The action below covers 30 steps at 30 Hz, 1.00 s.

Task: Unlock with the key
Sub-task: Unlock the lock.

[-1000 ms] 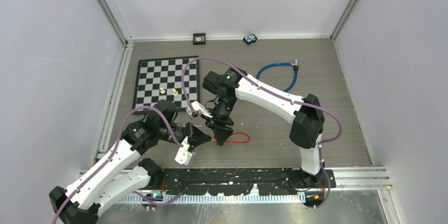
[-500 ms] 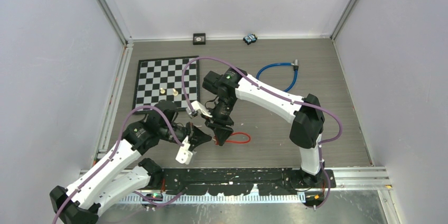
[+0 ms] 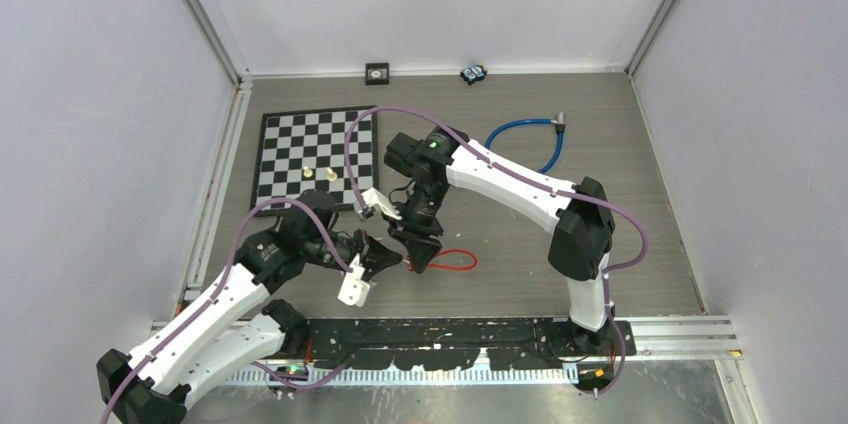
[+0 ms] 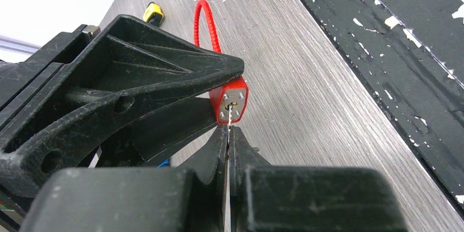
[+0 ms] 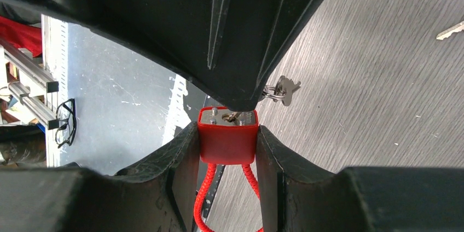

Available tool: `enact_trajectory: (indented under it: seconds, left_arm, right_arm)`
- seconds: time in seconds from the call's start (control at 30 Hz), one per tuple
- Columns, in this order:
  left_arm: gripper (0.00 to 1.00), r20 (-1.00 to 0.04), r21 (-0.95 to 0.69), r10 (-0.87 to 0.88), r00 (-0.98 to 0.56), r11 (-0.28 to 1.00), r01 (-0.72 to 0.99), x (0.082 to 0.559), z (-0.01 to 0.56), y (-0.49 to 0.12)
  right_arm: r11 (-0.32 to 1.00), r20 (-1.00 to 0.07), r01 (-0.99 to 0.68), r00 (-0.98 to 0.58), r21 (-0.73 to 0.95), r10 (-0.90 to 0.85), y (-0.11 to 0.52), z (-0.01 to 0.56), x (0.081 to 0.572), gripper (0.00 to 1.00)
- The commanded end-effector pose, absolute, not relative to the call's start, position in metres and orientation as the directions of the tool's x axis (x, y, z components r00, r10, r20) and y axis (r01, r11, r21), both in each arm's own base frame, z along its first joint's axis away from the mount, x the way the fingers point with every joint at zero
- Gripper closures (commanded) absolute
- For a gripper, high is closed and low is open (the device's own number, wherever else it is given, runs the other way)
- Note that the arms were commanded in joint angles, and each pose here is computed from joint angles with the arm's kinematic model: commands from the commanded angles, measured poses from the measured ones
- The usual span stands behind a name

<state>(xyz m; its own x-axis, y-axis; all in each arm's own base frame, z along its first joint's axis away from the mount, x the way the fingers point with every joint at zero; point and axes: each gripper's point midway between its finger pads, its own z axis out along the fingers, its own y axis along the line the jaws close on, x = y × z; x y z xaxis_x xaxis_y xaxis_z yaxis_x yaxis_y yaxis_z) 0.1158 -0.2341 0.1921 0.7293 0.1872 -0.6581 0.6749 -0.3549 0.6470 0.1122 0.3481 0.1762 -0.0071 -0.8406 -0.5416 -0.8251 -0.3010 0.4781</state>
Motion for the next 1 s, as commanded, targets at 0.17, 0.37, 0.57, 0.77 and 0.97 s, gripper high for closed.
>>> enact_trajectory:
  seconds: [0.17,0.37,0.57,0.77,0.97]
  left_arm:
    - [1.00,-0.632,0.695,0.173,0.755,-0.304,0.651,0.128,0.203,-0.242]
    - [1.00,-0.646,0.688,0.142,0.750,-0.317,0.653,0.121,0.204,-0.243]
    - [1.00,-0.615,0.718,0.142,0.776,-0.308,0.625,0.123,0.204,-0.242]
    - [1.00,-0.574,0.758,0.145,0.806,-0.278,0.590,0.129,0.211,-0.241]
    - [1.00,-0.561,0.772,0.122,0.819,-0.282,0.570,0.126,0.212,-0.242]
  right_arm:
    - [-0.279,-0.620,-0.854,-0.064,0.440,-0.782,0.372,0.198,0.122,1.00]
    - [-0.256,-0.615,-0.859,-0.084,0.443,-0.784,0.374,0.197,0.125,1.00]
    - [-0.238,-0.625,-0.838,-0.149,0.492,-0.767,0.375,0.201,0.129,1.00]
    - [-0.236,-0.620,-0.801,-0.202,0.550,-0.758,0.378,0.199,0.127,0.99]
    - [-0.237,-0.614,-0.787,-0.216,0.569,-0.759,0.381,0.197,0.126,1.00]
